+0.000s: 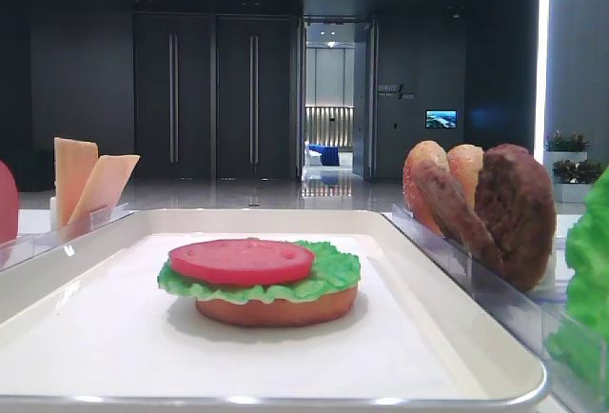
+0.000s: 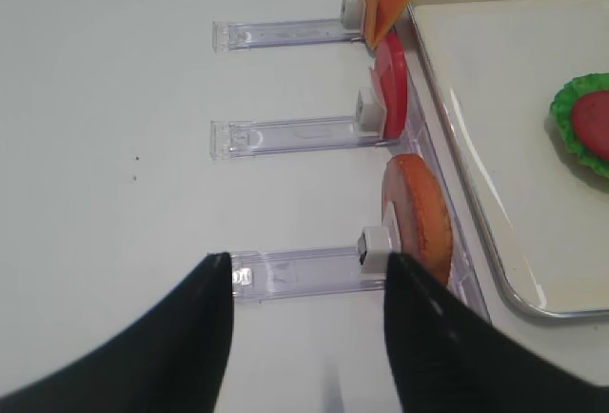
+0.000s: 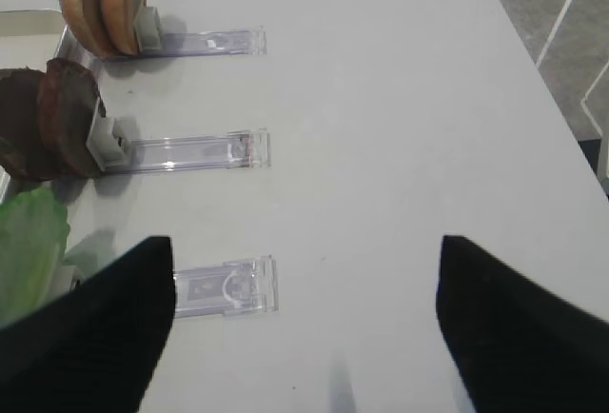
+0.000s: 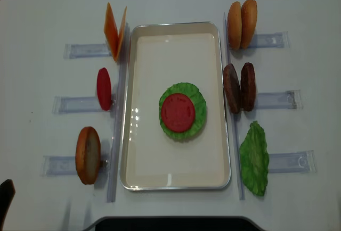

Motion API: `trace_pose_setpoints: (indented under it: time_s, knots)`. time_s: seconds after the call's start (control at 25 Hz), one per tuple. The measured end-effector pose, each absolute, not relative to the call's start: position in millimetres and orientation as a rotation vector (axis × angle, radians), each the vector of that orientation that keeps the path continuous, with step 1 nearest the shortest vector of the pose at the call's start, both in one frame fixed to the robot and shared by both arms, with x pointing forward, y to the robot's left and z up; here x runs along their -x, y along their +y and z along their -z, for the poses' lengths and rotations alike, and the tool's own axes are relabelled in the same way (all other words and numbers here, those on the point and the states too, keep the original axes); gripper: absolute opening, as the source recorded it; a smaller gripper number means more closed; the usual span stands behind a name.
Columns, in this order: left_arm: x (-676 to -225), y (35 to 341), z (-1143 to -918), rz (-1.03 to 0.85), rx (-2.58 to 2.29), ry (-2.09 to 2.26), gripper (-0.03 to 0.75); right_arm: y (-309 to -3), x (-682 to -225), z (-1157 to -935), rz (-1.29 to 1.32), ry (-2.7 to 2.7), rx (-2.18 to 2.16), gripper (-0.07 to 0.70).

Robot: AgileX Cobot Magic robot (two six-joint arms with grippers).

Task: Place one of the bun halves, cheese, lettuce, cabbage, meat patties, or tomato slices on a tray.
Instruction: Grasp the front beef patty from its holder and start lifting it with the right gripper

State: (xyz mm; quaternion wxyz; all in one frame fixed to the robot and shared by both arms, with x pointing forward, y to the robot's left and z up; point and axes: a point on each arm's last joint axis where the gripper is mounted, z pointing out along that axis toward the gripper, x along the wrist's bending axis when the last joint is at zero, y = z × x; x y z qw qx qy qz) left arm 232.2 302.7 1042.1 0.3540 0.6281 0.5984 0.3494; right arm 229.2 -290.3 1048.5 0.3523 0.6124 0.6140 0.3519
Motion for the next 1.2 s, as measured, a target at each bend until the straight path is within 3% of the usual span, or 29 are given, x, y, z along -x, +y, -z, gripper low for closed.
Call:
trace_pose_setpoints:
  time_s: [1.2]
  knots:
    - [-232.2, 302.6, -1042.1, -0.903, -1.624, 1.547, 0.391, -290.3, -229.2, -1048.5, -0.911, 1.589, -1.584, 0.538]
